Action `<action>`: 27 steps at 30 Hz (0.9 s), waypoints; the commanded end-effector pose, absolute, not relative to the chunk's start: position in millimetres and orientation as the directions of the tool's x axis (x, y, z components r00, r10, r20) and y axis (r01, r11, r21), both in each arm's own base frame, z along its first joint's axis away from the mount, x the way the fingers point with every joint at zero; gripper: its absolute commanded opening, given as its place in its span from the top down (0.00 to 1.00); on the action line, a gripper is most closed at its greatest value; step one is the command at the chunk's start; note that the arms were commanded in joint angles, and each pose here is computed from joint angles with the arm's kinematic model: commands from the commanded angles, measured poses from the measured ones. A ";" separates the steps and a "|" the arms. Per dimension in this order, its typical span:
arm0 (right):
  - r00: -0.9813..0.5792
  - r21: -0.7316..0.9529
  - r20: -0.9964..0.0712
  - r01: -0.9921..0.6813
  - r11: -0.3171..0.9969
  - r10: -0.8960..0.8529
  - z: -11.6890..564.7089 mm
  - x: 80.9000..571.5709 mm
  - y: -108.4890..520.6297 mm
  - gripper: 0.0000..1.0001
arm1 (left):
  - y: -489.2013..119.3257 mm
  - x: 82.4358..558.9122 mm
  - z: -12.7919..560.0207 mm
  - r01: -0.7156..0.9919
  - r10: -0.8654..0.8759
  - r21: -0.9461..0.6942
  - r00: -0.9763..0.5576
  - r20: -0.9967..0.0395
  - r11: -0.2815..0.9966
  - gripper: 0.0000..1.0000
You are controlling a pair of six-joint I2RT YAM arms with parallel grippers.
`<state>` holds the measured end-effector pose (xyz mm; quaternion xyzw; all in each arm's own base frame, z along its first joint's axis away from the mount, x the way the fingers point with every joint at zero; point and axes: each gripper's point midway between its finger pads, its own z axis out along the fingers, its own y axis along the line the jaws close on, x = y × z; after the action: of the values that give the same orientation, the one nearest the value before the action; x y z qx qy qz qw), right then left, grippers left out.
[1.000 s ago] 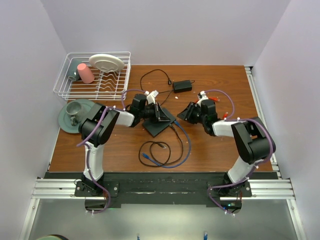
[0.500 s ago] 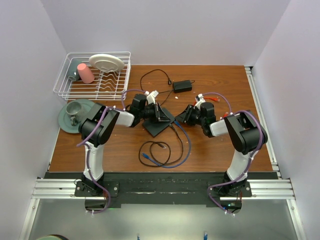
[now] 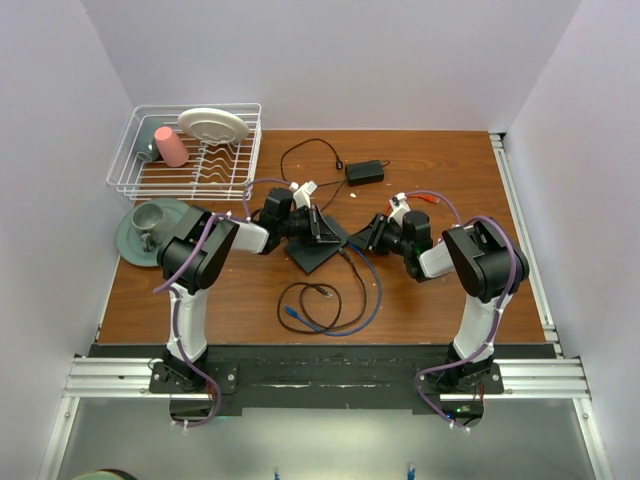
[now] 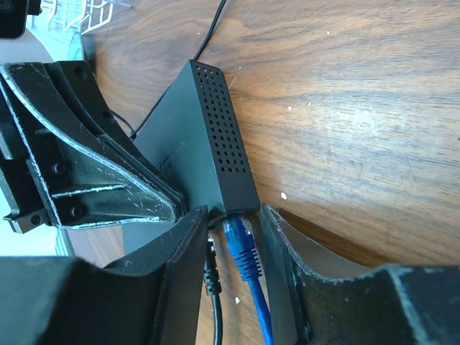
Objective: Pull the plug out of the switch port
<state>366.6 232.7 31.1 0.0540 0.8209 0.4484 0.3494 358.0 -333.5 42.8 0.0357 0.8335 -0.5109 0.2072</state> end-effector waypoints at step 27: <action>-0.777 0.772 -0.472 -0.137 0.621 0.416 3.4 357.2 220.8 0.76 | -327.6 353.2 30.0 0.255 -0.132 -0.824 -0.921 -0.366 0.506 0.96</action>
<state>359.3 227.7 24.3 0.0715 0.8174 0.4579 0.3422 357.7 -333.0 42.6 0.0388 0.8333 -0.5109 0.2074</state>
